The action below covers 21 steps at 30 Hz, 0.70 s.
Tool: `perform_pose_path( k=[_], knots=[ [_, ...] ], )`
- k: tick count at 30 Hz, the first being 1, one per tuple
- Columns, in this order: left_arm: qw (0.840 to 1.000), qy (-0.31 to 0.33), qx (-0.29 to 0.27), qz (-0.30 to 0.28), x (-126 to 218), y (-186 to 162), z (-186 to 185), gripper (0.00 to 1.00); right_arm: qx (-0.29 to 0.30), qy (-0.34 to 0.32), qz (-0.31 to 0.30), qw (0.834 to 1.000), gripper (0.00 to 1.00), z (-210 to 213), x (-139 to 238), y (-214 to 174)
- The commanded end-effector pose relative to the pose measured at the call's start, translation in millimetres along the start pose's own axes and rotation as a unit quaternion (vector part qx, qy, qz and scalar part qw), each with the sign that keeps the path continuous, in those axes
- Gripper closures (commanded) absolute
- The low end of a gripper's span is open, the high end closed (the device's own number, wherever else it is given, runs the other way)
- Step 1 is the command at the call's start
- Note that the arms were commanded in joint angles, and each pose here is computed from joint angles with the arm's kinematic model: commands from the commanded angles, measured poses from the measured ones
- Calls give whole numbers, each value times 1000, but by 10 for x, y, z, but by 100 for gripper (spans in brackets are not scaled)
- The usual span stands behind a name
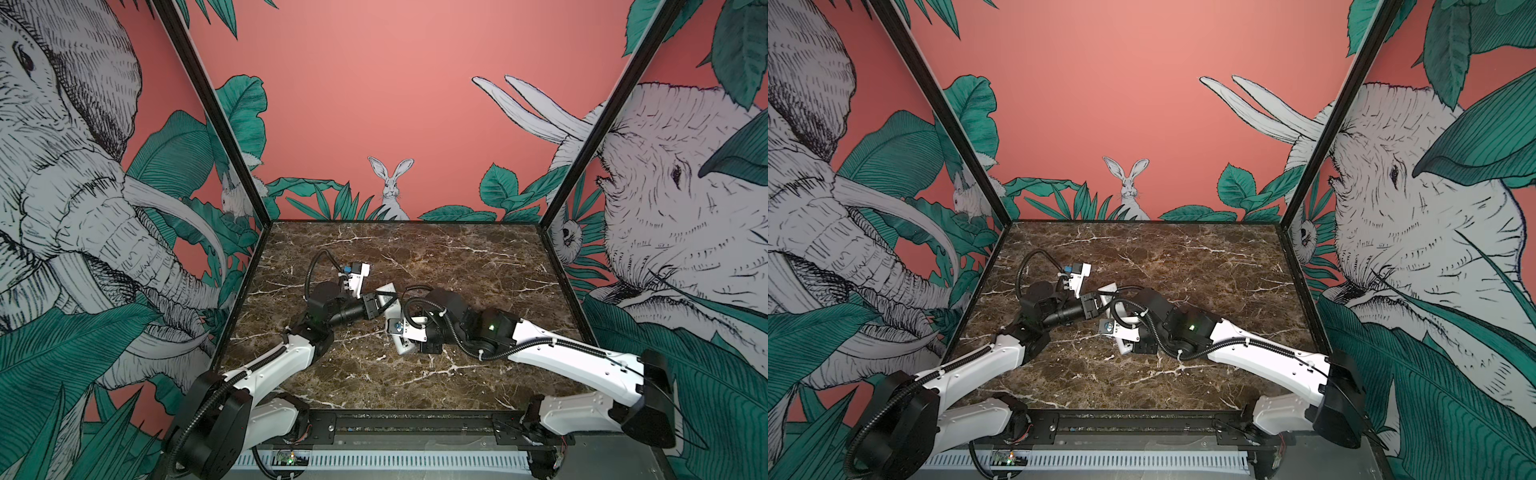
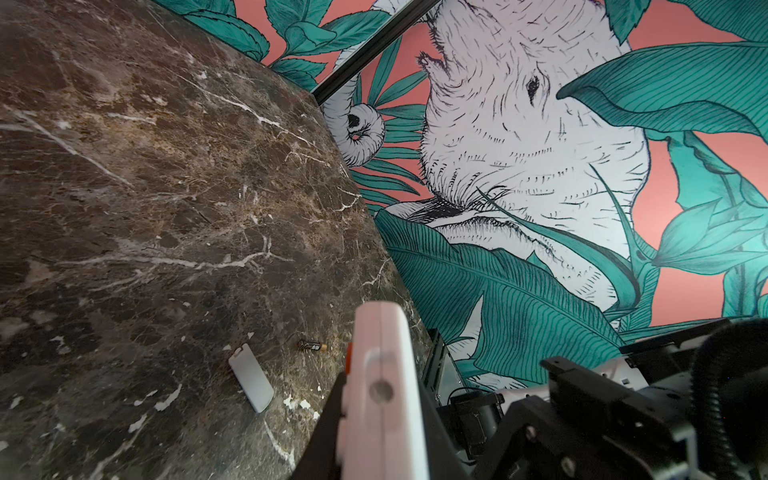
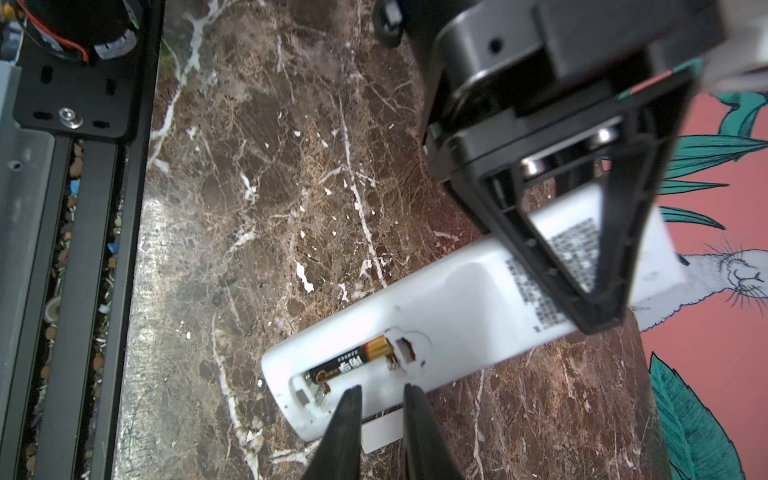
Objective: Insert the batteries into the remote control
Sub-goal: 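Raise the right gripper and move it over the second AA battery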
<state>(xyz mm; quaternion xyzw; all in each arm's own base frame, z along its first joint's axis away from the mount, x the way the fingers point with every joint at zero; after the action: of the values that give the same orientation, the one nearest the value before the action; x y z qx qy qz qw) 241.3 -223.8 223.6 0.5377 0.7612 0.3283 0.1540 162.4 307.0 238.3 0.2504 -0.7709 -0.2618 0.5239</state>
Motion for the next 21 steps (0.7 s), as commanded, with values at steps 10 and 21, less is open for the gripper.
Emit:
perform_pose_path(
  k=[10, 21],
  knots=[
    [1000, 15, -24, -12, 39, 52, 30, 100, -75, -44, -36, 996, 53, -94, 310, -61],
    [999, 21, -33, -2, 46, 22, 67, 100, -224, -48, -3, 973, 44, -430, 359, -407]
  ],
)
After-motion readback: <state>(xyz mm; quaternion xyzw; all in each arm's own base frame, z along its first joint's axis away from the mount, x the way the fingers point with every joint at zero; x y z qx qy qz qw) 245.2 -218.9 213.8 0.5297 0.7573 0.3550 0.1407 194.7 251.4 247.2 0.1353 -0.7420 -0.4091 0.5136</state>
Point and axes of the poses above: each gripper's point midway between its finger pads, its own x axis back along the fingers, its own z axis along the line the jaws close on, y = z × x, the point moved 4 cm from there along x, back along the fingers, and after that the axes turned 7 degrees about -x, right-handed, at the moved point
